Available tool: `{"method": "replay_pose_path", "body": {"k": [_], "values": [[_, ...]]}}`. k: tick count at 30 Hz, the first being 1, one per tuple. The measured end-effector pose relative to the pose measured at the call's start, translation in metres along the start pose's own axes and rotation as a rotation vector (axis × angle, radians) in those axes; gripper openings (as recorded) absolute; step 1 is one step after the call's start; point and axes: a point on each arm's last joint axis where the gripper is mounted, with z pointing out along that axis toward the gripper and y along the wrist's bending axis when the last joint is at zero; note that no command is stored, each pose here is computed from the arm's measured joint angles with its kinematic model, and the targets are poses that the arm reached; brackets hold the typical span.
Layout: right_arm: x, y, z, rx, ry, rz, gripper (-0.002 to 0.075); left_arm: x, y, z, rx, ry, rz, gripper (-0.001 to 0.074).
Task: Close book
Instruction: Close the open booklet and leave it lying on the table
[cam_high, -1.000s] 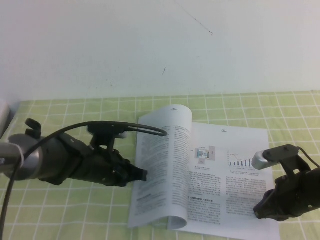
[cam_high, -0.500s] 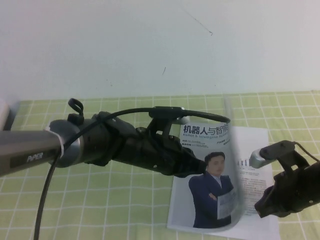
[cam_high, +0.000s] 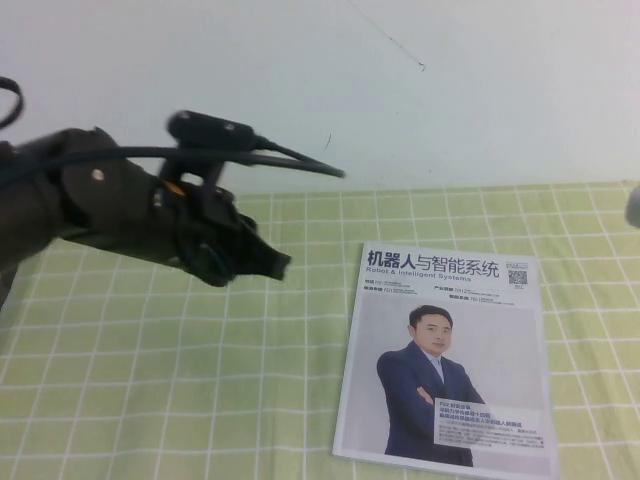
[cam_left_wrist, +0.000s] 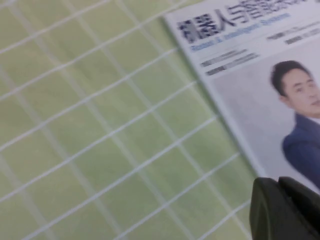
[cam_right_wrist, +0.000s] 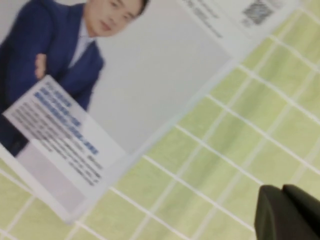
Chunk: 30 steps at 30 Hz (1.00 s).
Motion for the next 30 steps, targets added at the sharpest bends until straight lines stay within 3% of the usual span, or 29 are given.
{"method": "replay_pose_path", "body": {"k": [3,7,15,24,30], "values": [[0.006,-0.006,-0.036,0.132,-0.019,0.006,-0.0003,-0.001,0.018,-0.038,-0.138,-0.013,-0.022,-0.0004],[0.017,0.002,-0.077,0.207,-0.111,0.064,-0.0003,0.003,0.025,-0.09,-0.247,-0.072,-0.063,-0.0004],[0.068,0.037,-0.11,0.239,-0.27,0.087,-0.0003,0.055,0.003,-0.151,-0.28,-0.238,-0.046,-0.0004],[0.141,0.073,-0.09,0.235,-0.354,0.109,-0.0003,0.143,-0.007,-0.162,-0.305,-0.422,-0.02,-0.0004],[0.165,0.087,-0.077,0.198,-0.404,0.152,-0.0003,0.189,-0.007,-0.153,-0.326,-0.465,0.013,-0.0004]]}}
